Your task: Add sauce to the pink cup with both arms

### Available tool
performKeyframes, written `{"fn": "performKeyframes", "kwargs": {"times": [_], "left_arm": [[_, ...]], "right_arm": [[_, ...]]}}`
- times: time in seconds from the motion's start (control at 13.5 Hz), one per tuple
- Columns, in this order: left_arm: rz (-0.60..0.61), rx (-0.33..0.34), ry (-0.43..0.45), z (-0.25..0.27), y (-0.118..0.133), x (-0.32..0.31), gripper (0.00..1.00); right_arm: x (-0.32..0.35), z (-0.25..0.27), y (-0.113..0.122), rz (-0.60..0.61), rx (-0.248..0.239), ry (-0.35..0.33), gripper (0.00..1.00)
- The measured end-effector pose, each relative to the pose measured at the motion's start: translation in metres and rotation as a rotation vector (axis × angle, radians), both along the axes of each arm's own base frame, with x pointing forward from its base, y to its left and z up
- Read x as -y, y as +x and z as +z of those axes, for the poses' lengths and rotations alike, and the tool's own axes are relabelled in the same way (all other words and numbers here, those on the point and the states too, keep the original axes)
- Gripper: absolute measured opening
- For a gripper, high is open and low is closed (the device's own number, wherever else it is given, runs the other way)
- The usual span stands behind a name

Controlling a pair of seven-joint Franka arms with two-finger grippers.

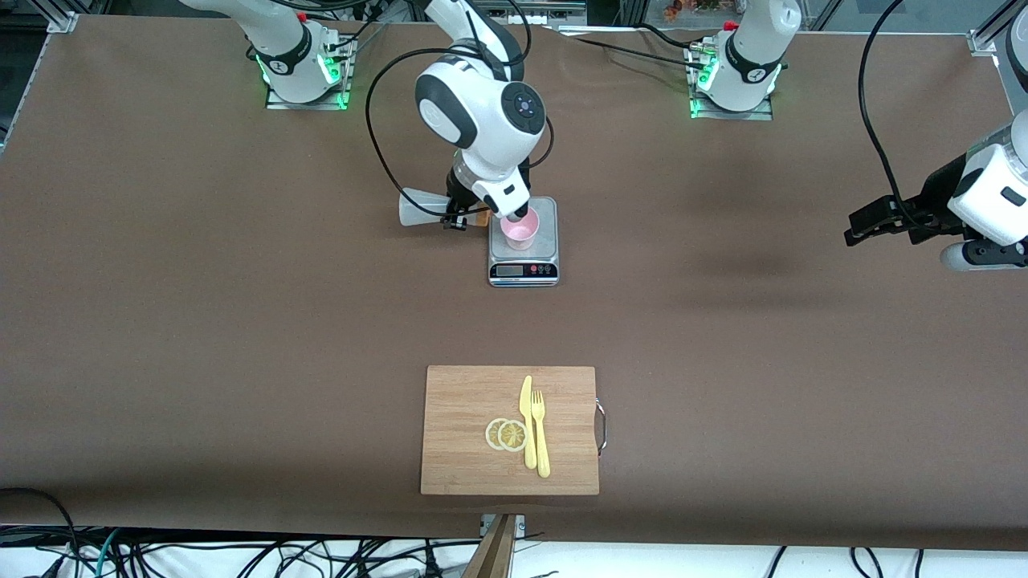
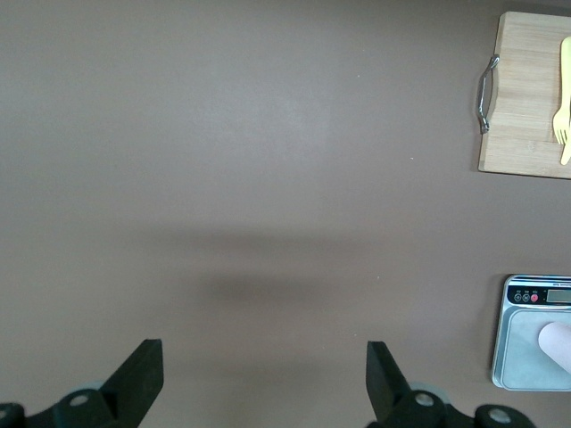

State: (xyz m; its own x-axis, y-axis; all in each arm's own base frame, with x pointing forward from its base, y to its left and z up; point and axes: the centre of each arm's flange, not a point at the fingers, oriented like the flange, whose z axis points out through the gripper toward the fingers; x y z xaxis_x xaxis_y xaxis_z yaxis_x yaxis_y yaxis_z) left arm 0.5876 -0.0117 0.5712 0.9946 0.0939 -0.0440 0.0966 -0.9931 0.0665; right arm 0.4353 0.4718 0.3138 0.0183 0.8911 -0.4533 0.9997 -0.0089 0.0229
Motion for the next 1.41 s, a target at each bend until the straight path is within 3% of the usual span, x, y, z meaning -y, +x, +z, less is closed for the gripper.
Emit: {"fn": "performKeyframes", "kwargs": {"times": [0.45, 0.74, 1.19, 1.41], "left_arm": [[0.0, 0.0, 0.0, 0.0, 0.0, 0.0, 1.0], [0.0, 0.0, 0.0, 0.0, 0.0, 0.0, 1.0], [0.0, 0.0, 0.0, 0.0, 0.0, 0.0, 1.0], [0.0, -0.001, 0.0, 0.0, 0.0, 0.0, 1.0]], "right_arm": [[-0.006, 0.014, 0.007, 0.037, 0.048, -0.127, 0.35], [-0.035, -0.007, -0.012, 0.066, 0.086, -0.199, 0.35], [-0.042, 0.0, -0.011, 0.058, 0.104, -0.193, 0.35], [-0.037, 0.027, -0.003, -0.006, 0.072, -0.114, 0.35]]}}
